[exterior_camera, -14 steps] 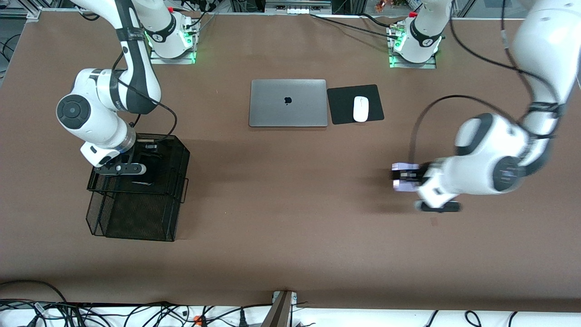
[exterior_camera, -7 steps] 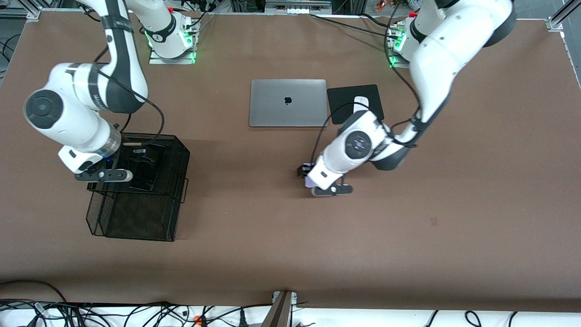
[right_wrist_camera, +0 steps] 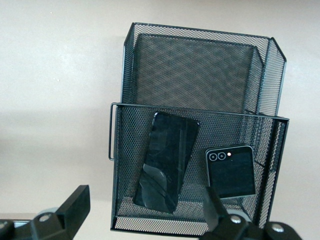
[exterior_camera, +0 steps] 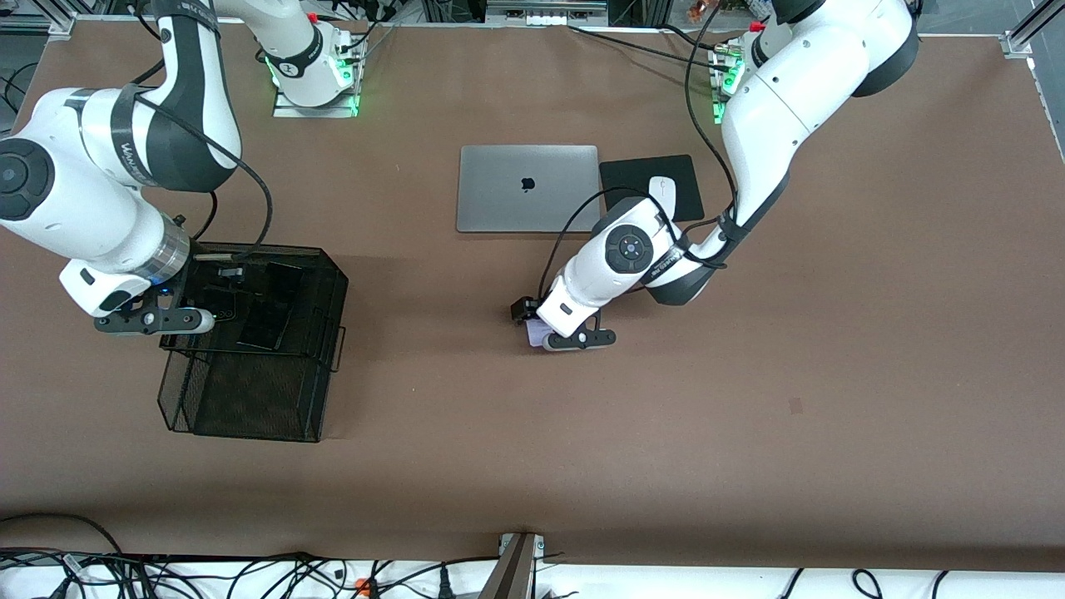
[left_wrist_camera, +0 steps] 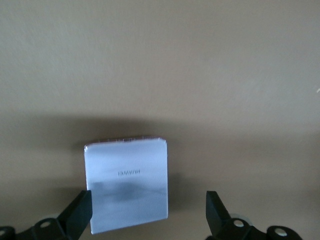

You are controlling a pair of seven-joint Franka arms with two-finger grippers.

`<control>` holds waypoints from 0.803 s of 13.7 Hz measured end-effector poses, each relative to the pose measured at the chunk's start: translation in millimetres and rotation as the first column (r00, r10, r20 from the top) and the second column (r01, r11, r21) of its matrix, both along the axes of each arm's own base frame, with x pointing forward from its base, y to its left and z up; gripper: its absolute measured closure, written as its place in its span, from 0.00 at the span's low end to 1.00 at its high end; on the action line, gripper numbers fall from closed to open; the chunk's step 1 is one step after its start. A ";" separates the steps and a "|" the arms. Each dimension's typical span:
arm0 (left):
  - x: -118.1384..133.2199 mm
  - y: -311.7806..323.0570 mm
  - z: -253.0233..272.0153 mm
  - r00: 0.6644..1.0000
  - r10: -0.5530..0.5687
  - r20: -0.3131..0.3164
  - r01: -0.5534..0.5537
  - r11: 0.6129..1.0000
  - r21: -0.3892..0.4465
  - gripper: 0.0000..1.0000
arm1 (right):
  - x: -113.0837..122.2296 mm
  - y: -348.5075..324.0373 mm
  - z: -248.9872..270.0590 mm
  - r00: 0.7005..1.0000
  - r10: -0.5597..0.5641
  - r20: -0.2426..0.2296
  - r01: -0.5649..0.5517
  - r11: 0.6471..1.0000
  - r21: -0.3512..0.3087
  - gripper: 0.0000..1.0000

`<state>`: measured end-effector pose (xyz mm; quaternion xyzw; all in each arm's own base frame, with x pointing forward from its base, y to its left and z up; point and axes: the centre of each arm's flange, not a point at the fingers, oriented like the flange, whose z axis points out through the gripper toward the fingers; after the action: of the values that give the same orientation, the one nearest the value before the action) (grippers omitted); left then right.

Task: Place phones with both arms
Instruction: 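Set the white phone down with the left gripper while the right gripper returns, then grasp the white phone with the right gripper while the left gripper withdraws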

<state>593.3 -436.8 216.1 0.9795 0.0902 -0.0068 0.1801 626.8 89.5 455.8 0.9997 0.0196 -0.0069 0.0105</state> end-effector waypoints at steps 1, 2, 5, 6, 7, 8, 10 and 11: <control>10.7 13.8 12.1 1.000 0.012 -0.008 -0.012 1.000 0.025 0.00 | -0.2 4.6 -2.8 1.000 0.007 -0.006 -0.007 1.000 -0.002 0.00; 21.7 32.5 27.9 0.999 0.024 -0.029 -0.022 0.997 0.068 0.00 | 0.0 12.7 -7.7 1.000 0.018 -0.013 -0.018 1.000 -0.006 0.00; 45.0 101.7 93.1 0.997 0.045 -0.069 -0.029 0.975 0.222 0.00 | 3.5 72.9 -34.0 0.998 0.050 -0.034 -0.051 0.998 -0.030 0.00; 46.6 121.6 112.4 0.997 0.017 -0.071 0.003 0.959 0.283 0.00 | 3.3 103.2 -45.1 0.998 0.040 -0.038 -0.041 0.999 -0.034 0.00; 47.1 140.2 129.5 0.997 -0.025 -0.074 0.049 0.939 0.341 0.00 | 0.9 139.1 -57.1 0.999 0.024 -0.041 -0.026 0.999 -0.035 0.00; 47.0 157.2 143.7 0.994 -0.069 -0.087 0.098 0.919 0.383 0.00 | -3.6 177.6 -69.1 0.999 0.009 -0.040 -0.010 0.999 -0.033 0.00; 51.4 194.0 167.6 0.981 -0.162 -0.108 0.193 0.888 0.418 0.00 | -14.7 256.1 -89.4 1.000 -0.015 -0.018 0.015 1.000 -0.018 0.00; 56.2 215.8 181.3 0.974 -0.203 -0.102 0.227 0.872 0.433 0.00 | -22.1 293.3 -100.2 1.000 -0.027 -0.008 0.027 1.000 -0.009 0.00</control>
<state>649.5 -221.0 397.4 0.9980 -0.0154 -0.0323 -0.0512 604.7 382.8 355.6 0.9998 0.0060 -0.0112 0.0147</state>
